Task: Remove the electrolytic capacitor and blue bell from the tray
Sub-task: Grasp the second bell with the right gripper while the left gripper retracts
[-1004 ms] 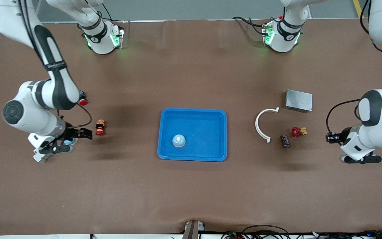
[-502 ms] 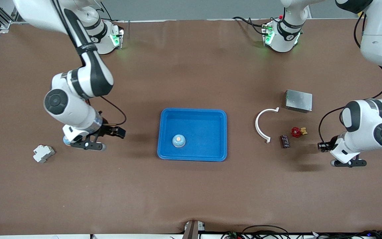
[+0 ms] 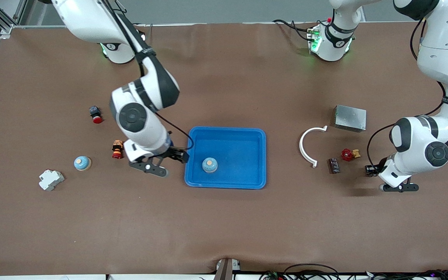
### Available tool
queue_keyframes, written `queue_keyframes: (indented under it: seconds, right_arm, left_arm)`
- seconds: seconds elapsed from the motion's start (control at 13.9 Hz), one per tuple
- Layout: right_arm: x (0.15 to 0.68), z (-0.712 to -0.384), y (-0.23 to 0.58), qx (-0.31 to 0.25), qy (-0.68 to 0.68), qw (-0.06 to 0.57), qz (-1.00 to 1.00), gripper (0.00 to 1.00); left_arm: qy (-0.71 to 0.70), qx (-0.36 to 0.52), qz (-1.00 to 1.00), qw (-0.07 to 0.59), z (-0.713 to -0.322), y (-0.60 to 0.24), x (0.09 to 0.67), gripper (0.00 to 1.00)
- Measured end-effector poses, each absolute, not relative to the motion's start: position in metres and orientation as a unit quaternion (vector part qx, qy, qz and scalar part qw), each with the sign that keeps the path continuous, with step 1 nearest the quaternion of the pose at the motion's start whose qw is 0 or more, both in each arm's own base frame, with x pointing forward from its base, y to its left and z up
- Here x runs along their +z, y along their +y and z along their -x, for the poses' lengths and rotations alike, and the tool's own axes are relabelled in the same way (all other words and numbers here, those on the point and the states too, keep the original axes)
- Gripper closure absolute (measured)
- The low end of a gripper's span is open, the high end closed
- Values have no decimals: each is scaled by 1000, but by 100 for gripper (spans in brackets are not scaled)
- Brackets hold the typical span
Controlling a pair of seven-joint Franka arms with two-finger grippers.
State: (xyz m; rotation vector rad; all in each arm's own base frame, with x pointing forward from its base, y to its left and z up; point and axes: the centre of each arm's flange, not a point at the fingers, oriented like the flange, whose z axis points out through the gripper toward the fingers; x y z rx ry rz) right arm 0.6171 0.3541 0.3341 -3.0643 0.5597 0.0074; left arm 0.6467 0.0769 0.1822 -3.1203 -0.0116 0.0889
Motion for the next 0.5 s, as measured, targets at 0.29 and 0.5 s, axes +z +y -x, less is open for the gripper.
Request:
queue_keyframes:
  seconds: [0.29, 0.5]
  right_arm:
    - [299, -619, 400, 2, 210, 8, 978, 0]
    - [272, -615, 420, -6, 224, 7, 975, 0]
  left_arm:
    - [-4, 29, 1000, 10, -646, 77, 181, 59]
    - [-4, 29, 999, 11, -648, 78, 188, 31]
